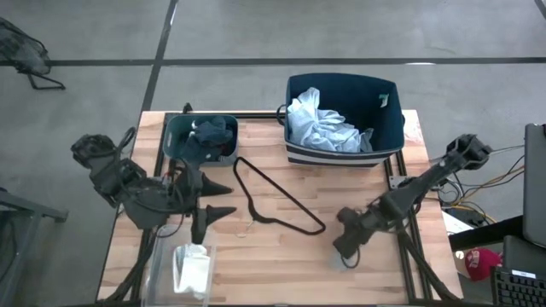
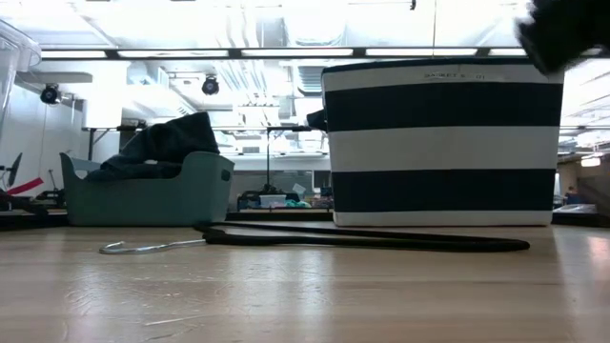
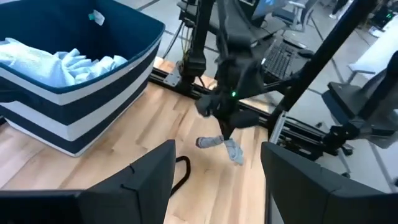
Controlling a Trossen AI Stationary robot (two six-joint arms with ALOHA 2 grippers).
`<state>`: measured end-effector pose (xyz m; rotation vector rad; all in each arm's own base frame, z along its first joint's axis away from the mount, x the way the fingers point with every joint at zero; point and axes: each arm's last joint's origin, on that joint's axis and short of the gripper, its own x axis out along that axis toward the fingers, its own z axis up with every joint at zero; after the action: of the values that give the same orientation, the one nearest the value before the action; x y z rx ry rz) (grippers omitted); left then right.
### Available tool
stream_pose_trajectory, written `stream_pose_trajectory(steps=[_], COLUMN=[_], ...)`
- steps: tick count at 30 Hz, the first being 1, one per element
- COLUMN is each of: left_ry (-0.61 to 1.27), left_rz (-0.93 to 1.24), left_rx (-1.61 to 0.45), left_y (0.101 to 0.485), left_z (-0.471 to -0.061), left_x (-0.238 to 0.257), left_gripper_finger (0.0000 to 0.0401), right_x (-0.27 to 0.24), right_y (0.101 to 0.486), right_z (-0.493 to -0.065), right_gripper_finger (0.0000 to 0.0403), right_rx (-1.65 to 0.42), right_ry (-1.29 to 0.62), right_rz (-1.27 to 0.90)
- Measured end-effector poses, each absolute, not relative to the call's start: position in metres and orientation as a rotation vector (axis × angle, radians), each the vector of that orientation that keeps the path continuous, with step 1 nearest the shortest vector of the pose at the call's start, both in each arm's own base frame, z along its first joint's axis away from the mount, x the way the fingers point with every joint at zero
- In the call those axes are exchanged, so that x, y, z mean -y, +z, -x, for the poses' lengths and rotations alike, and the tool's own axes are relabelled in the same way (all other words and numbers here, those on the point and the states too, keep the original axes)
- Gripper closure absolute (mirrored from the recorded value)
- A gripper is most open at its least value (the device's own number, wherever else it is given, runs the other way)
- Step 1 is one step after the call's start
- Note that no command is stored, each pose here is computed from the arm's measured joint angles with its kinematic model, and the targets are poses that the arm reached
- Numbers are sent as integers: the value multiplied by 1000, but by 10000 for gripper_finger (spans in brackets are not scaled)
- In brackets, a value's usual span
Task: Pick & Place Cloths
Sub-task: Put the gray sock into the transparent bin
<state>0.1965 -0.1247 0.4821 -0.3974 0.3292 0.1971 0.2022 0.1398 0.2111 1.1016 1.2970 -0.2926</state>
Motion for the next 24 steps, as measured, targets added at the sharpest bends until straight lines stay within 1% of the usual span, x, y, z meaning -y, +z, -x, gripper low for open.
stream_pose_trajectory(steps=[5,10,17,19,24], left_ry=[179,178,185,196,140], left_rz=[393,386,419,418,433], left_rx=[-315,-289,-321,-341,-426], left_y=[477,469,456,448,432], left_z=[-212,-231,-257,-266,-286], left_x=[123,118,104,102,106], left_gripper_finger=[160,160,160,160,160], right_x=[-125,-111,-98,-97,-98], right_y=[262,307,350,361,384], right_z=[-224,-250,-293,-306,-330], right_gripper_finger=[394,394,394,394,394], right_rx=[-1054,-876,-782,-761,-718], right_ry=[-262,-235,-259,-240,-184], right_rz=[-1118,-1061,-948,-907,-825])
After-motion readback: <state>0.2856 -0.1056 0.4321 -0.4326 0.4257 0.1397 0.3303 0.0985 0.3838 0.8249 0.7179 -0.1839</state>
